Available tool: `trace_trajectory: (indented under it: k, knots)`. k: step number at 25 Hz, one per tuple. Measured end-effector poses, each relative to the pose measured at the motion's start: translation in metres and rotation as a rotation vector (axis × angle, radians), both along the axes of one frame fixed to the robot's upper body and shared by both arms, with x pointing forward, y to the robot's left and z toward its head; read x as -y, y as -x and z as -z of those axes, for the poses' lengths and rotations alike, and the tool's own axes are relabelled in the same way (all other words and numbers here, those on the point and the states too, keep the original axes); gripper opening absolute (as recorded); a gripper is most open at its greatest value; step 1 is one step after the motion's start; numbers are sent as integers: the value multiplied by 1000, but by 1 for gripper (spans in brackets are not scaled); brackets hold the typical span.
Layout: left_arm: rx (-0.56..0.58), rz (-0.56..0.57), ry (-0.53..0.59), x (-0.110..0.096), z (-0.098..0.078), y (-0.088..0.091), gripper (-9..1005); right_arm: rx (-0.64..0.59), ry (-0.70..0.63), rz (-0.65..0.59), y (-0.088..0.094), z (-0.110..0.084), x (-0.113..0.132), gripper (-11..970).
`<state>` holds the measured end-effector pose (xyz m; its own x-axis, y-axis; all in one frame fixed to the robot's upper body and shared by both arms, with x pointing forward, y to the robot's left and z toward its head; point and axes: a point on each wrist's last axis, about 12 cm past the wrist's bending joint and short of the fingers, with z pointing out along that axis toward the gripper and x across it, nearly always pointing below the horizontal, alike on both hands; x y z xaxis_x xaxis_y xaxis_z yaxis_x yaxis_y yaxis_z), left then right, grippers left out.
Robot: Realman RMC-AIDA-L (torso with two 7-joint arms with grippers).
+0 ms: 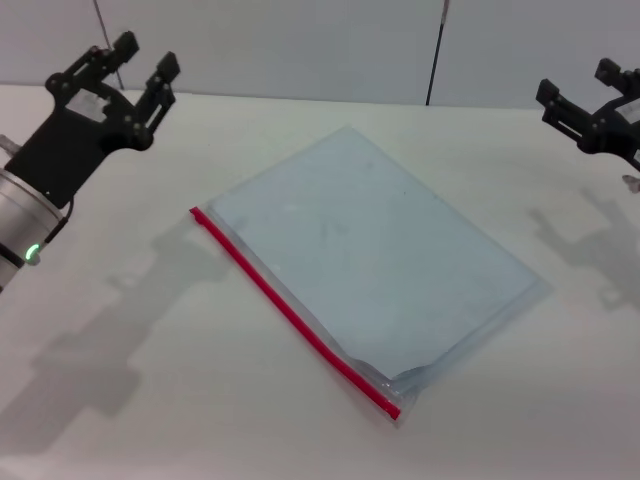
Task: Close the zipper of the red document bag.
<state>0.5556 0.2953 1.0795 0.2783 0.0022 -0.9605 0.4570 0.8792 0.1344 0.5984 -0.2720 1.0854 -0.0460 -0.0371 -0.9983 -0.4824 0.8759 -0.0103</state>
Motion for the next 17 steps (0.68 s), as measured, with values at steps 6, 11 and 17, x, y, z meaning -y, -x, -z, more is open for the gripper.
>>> trace_trajectory:
  k: [6,11,17]
  knots:
    - [-11,-53,26,-5,2,-1,500,38,-35,20,3,1,3,865]
    - [-12,-56,24,-6,2,-1,500,44,-35,27,2,1,4,865]
    - [-16,-52,25,-5,2,-2,500,44,-33,20,1,1,2,865]
